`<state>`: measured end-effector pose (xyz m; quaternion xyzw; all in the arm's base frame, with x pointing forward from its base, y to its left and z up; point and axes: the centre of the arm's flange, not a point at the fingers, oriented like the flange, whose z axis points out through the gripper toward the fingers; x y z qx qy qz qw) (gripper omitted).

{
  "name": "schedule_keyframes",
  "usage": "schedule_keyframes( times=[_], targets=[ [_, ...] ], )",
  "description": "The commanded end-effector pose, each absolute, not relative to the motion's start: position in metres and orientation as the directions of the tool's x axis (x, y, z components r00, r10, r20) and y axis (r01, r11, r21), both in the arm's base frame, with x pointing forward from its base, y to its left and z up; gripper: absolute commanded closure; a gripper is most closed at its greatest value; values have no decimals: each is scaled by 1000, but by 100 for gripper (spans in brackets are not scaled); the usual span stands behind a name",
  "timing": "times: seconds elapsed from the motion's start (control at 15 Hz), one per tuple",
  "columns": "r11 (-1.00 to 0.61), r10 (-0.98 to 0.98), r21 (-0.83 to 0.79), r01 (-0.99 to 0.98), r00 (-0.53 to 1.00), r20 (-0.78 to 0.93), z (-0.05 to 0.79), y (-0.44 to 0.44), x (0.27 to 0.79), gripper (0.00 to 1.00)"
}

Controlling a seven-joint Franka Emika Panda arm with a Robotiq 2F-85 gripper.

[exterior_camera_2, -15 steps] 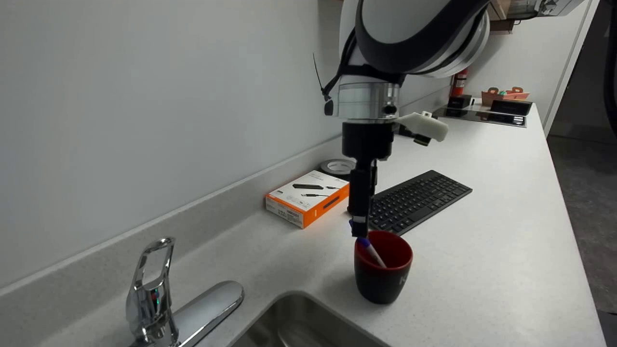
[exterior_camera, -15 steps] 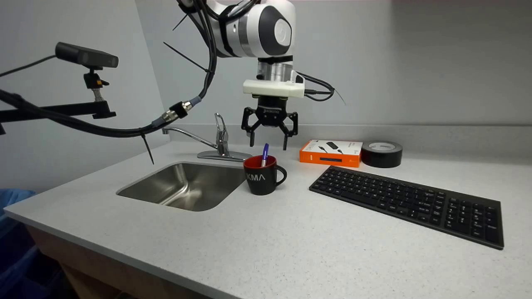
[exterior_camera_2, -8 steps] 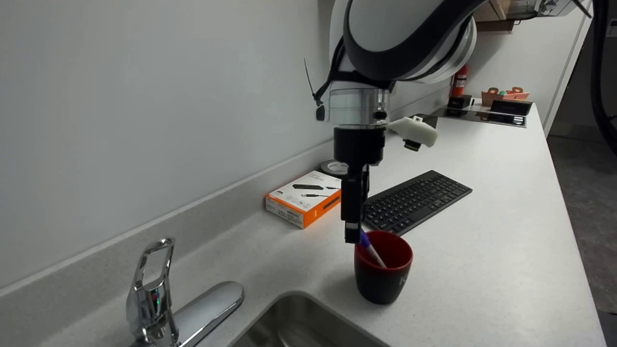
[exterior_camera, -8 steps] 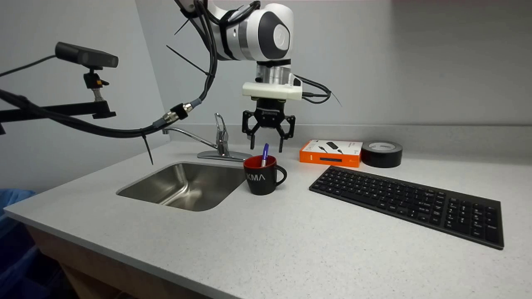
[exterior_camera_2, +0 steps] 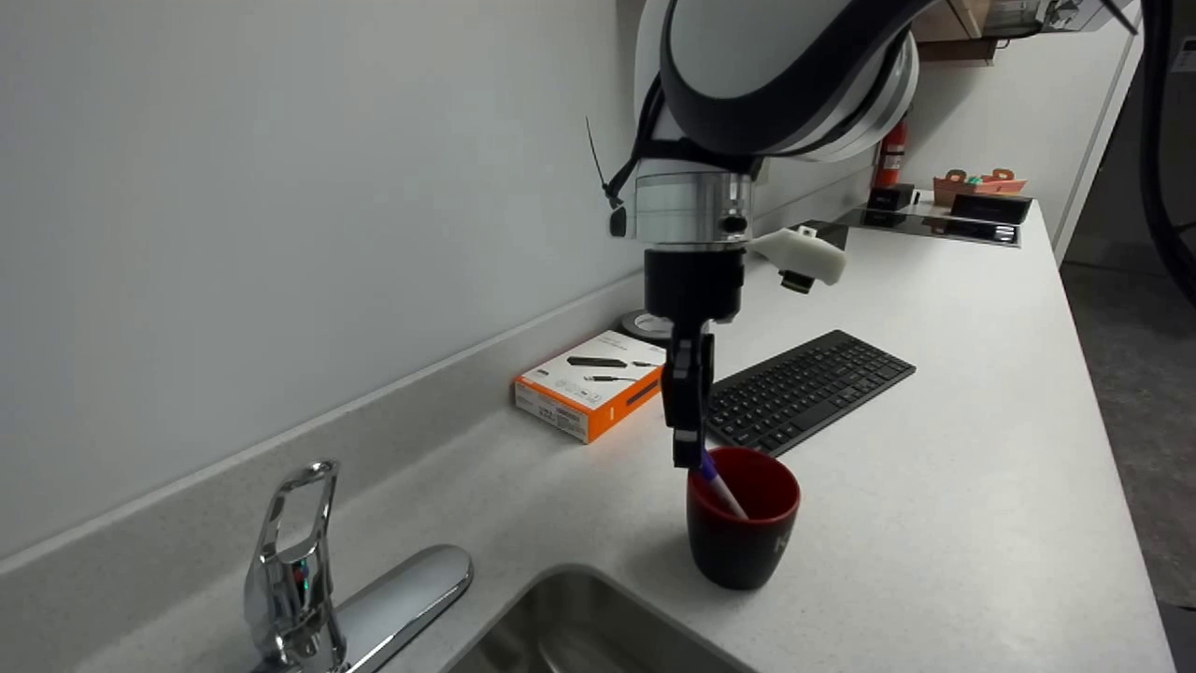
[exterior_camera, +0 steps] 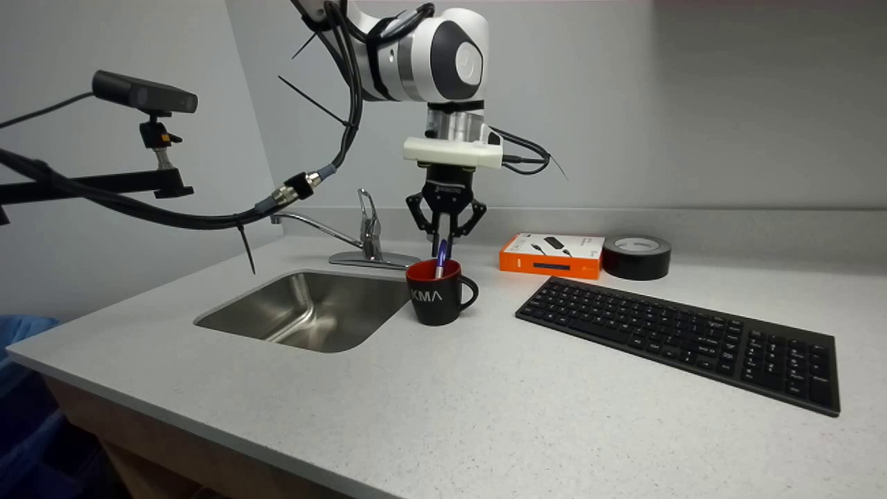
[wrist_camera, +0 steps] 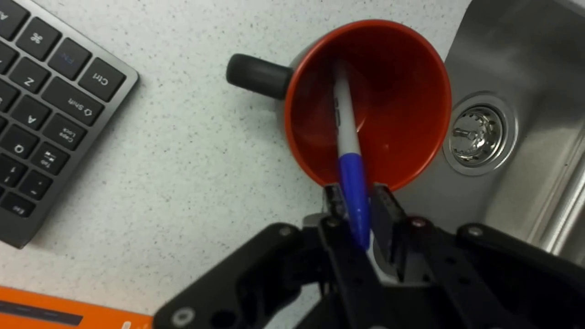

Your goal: Take the pen out of the mug and put it on the counter

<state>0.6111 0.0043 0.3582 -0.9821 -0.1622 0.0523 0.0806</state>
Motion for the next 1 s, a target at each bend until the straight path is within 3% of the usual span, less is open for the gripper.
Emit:
schedule_keyframes(
  times=[0.0,0.13,0.93],
  targets=[
    [-934,314,-209,291,946,-85,369,5,614,100],
    [-933,316,-208,293,945,-83,375,5,609,96],
    [-938,328,-99,333,943,59,498,-16,561,96]
  ],
)
